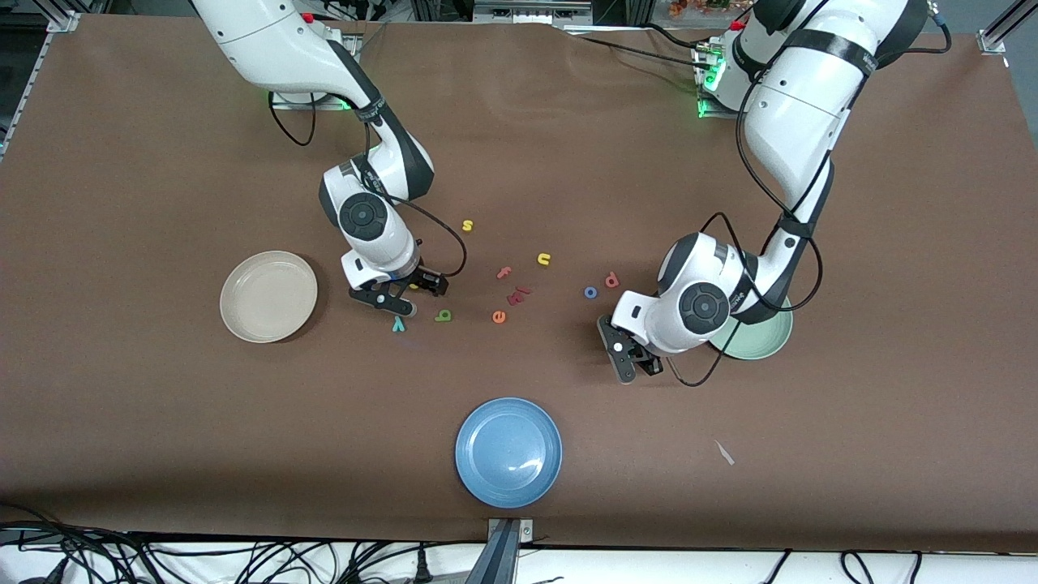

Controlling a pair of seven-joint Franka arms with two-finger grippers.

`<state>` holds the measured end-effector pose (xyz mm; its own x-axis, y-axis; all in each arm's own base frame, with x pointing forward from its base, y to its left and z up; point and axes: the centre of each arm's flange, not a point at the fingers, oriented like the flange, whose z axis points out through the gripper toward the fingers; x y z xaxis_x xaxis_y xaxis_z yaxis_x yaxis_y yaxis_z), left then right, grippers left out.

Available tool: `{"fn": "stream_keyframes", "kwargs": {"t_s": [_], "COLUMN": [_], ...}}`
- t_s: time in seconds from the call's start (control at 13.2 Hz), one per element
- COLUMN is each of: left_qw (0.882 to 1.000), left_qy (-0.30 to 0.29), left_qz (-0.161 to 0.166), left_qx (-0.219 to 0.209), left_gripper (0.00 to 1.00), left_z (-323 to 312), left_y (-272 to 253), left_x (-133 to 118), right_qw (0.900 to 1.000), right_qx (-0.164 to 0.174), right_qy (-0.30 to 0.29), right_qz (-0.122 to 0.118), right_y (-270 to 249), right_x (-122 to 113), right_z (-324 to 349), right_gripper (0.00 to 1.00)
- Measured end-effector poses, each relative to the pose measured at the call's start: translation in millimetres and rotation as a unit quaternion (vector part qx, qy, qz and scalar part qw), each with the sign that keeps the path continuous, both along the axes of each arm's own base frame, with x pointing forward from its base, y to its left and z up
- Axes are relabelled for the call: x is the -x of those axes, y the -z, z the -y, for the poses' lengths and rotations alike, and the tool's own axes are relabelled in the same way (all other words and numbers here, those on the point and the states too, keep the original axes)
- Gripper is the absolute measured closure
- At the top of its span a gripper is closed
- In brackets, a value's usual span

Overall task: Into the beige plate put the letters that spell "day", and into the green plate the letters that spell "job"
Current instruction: 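Grasp cyan J with the left gripper while the right gripper grasps yellow d, then place J in green plate with the left gripper while the right gripper places d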

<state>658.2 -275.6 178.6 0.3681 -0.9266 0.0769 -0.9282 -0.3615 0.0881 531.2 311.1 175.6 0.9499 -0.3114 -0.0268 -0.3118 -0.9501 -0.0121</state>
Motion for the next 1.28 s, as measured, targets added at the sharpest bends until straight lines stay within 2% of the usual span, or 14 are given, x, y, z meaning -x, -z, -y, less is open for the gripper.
{"fn": "stream_keyframes", "kwargs": {"t_s": [0.23,0.3,0.38,0.6,0.76,0.98,1.06,1.28], "left_qw": [1.0,1.0,0.999,0.994,0.99,0.986,0.986,0.989], "left_qy": [0.001,0.003,0.003,-0.01,-0.01,-0.012,-0.021,-0.038], "left_qz": [-0.009,-0.023,-0.041,-0.093,-0.108,-0.122,-0.12,-0.09], "left_qx": [-0.005,-0.012,-0.022,-0.054,-0.088,-0.116,-0.115,-0.11], "left_gripper": [0.92,0.92,0.92,0.92,0.92,0.92,0.92,0.92], "left_z": [-1,-4,-10,-52,-82,-111,-127,-168], "left_y": [-16,-28,-42,-84,-101,-109,-104,-65], "left_x": [-2,-1,1,7,22,58,65,77], "right_qw": [1.0,1.0,1.0,1.0,1.0,1.0,1.0,1.0], "right_qx": [0.001,0.001,0.0,0.0,0.0,0.001,0.002,0.002], "right_qy": [0.0,0.0,0.0,0.001,0.001,0.001,0.001,0.001], "right_qz": [-0.001,-0.001,-0.001,0.0,0.0,-0.002,-0.002,-0.002], "right_y": [2,2,1,-1,-1,-1,-1,-2], "right_x": [0,0,0,0,-1,0,0,0], "right_z": [0,0,0,0,1,1,1,1], "right_gripper": [0.34,0.34,0.43,0.58,0.6,0.62,0.67,0.72]}}
